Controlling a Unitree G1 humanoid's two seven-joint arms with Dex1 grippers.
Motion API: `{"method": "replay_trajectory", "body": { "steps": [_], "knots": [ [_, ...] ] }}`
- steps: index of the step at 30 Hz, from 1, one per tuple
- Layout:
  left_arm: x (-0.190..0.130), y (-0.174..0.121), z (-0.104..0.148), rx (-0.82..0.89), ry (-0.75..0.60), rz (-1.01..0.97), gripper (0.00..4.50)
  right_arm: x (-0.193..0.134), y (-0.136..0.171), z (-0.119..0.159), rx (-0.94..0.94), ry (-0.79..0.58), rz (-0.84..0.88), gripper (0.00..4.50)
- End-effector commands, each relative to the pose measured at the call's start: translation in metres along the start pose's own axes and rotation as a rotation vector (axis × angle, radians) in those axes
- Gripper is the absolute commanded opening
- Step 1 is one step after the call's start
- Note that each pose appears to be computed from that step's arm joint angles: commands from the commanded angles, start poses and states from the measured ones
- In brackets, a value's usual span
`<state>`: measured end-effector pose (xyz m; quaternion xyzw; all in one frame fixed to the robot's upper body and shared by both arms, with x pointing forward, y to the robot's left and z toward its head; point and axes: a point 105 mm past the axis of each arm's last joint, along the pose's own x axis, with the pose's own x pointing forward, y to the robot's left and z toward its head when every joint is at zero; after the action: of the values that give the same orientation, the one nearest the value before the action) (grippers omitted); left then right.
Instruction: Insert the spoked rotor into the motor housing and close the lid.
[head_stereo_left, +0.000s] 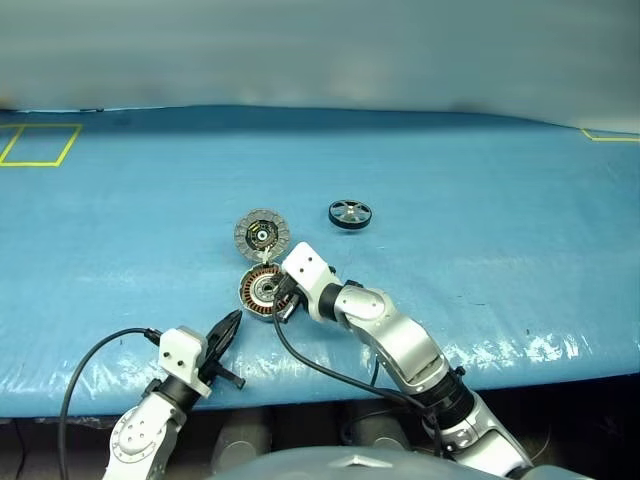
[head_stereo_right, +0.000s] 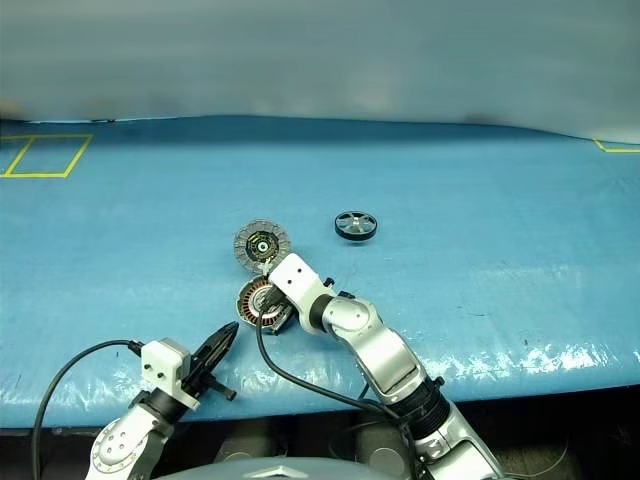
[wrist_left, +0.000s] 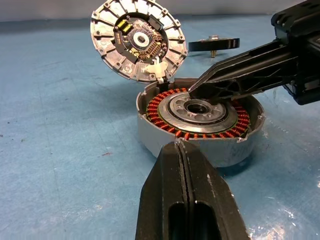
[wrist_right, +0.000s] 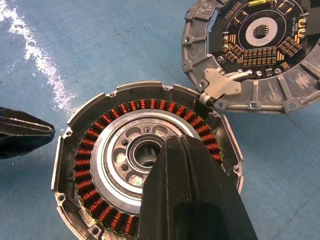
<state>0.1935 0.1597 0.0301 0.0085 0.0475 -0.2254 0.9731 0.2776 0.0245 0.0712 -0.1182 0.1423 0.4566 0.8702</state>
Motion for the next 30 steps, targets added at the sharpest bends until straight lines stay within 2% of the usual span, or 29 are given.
{"method": "replay_trajectory", "body": {
  "steps": [1,5,8,13,18,23,26,30],
  "knots": [
    [-0.005,0.002,-0.003,0.017,-0.019,-0.009,0.0,-0.003,0.001,0.014,-0.026,-0.044,0.011,0.03],
    [-0.011,0.008,-0.015,0.017,-0.011,-0.008,0.0,-0.009,0.0,0.028,-0.012,-0.102,0.016,0.03],
    [-0.014,0.013,-0.016,0.023,-0.019,-0.005,0.0,-0.019,-0.012,0.042,-0.035,-0.142,0.003,0.03],
    [-0.011,0.019,-0.003,0.059,-0.044,-0.019,0.0,-0.033,-0.062,0.054,-0.053,-0.126,-0.137,0.03],
    [-0.003,0.017,0.013,0.071,-0.069,-0.047,0.0,-0.037,-0.115,0.053,-0.066,-0.053,-0.286,0.03],
    [0.001,0.013,0.014,0.054,-0.038,-0.081,0.0,-0.036,-0.151,0.053,-0.104,0.027,-0.344,0.03],
    [0.003,0.008,0.015,0.037,-0.035,-0.098,0.0,-0.036,-0.167,0.054,-0.099,0.055,-0.354,0.62],
    [0.005,0.001,0.019,0.048,-0.046,-0.112,0.0,-0.039,-0.184,0.053,-0.112,0.092,-0.372,1.93]
  ]
}}
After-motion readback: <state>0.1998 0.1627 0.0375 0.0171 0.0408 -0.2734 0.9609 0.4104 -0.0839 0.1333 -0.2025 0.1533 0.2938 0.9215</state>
